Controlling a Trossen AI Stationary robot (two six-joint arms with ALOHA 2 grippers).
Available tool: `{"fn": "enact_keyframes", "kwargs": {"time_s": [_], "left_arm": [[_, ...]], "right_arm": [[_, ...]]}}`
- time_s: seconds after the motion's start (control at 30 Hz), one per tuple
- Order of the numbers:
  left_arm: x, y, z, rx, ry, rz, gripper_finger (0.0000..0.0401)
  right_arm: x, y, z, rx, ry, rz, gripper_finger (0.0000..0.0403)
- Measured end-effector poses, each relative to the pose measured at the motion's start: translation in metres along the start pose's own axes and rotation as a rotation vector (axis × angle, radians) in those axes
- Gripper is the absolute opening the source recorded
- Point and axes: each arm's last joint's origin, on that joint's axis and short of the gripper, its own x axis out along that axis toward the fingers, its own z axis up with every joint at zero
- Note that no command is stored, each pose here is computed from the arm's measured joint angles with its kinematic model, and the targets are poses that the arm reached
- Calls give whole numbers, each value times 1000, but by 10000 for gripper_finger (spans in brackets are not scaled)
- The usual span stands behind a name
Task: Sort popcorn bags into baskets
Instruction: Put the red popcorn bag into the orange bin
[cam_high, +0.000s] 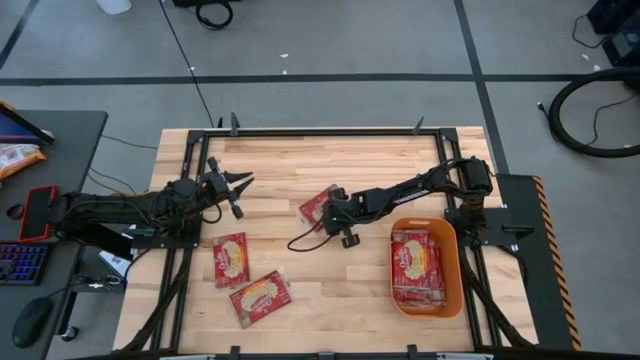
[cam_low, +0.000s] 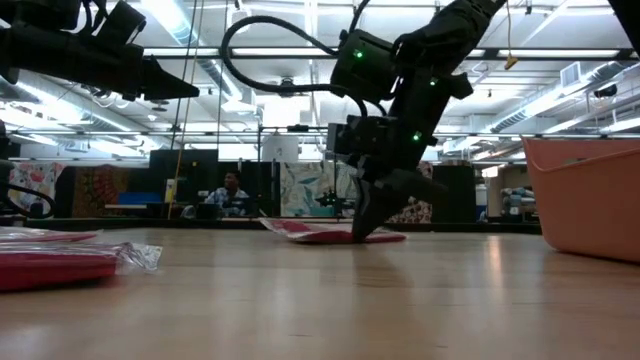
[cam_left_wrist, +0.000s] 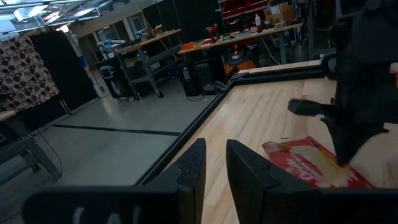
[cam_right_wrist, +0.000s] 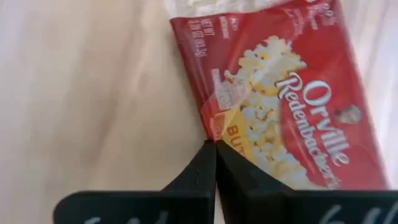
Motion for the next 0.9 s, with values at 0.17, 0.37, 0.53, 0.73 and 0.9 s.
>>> {"fn": "enact_keyframes", "kwargs": {"time_s": [0.17,0.37,0.53,0.73,0.9], "left_arm": [[0,0,0,0,1,0,68],[0,0,0,1,2,0,68],[0,0,0,1,2,-1,68],[0,0,0,-6,1,0,68],[0,0,0,-14,0,0,68]], "right_arm": [[-25,-5,5,24,-21,-95,6],[-65,-11,11,114,-91,-167,4],[-85,-10,11,176,-113,-192,3],[-88,-3,14,212,-143,-131,9],[-54,8,13,184,-73,-106,64]]}}
